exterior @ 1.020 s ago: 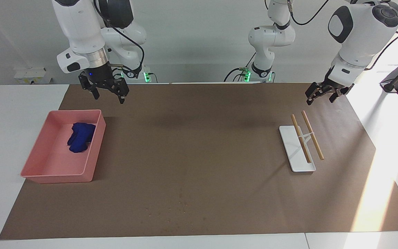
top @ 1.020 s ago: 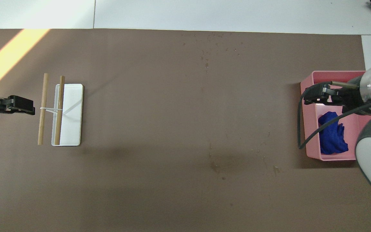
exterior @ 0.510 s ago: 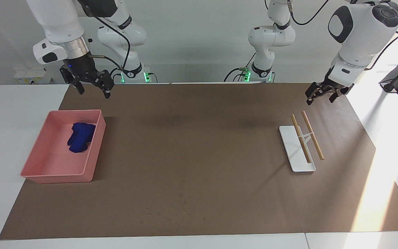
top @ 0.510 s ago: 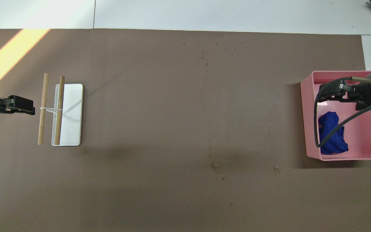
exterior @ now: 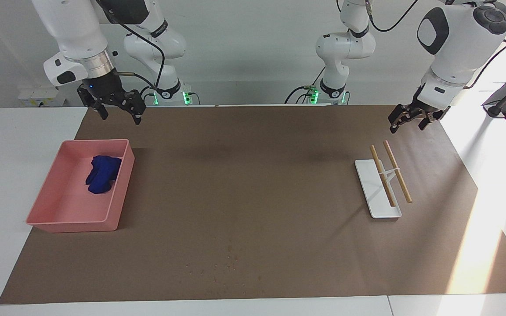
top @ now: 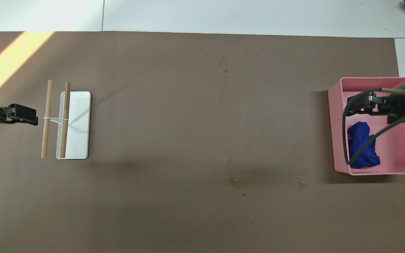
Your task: Wipe water with towel using both arms
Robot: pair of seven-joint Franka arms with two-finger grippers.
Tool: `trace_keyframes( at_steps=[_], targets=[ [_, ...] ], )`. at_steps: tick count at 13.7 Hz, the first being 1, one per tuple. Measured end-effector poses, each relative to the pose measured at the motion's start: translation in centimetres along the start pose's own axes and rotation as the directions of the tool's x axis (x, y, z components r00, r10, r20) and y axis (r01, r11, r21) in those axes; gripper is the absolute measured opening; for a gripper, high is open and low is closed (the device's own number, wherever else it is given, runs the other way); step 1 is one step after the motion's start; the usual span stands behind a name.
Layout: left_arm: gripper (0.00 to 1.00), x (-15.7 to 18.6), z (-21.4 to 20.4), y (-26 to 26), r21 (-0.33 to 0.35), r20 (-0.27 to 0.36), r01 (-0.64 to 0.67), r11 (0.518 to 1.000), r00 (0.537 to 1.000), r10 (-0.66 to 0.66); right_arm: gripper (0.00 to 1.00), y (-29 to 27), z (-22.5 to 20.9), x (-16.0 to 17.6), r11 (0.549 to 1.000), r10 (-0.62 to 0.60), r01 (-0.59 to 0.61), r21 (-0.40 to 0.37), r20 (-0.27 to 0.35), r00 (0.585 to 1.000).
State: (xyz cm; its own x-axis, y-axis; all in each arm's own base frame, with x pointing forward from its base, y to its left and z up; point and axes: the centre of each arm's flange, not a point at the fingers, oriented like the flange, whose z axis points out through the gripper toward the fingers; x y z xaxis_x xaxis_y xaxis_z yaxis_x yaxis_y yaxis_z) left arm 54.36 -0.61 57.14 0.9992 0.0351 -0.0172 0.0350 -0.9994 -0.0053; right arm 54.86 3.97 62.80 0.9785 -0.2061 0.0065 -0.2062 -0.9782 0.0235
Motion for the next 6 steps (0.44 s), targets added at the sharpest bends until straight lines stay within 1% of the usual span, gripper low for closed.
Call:
trace_keyframes(
  at_steps=[3,6],
  targets=[
    [1.0,0.0,0.0,0.0,0.0,0.0,0.001,1.0,1.0,-0.001,1.0,-0.1,0.22,-0.3,1.0,-0.004,0.005,-0.006,0.023,1.0],
    [1.0,-0.01,-0.02,0.0,0.0,0.0,0.002,1.0,1.0,-0.002,1.0,-0.14,0.27,-0.35,1.0,-0.005,0.006,-0.007,0.027,1.0]
  ],
)
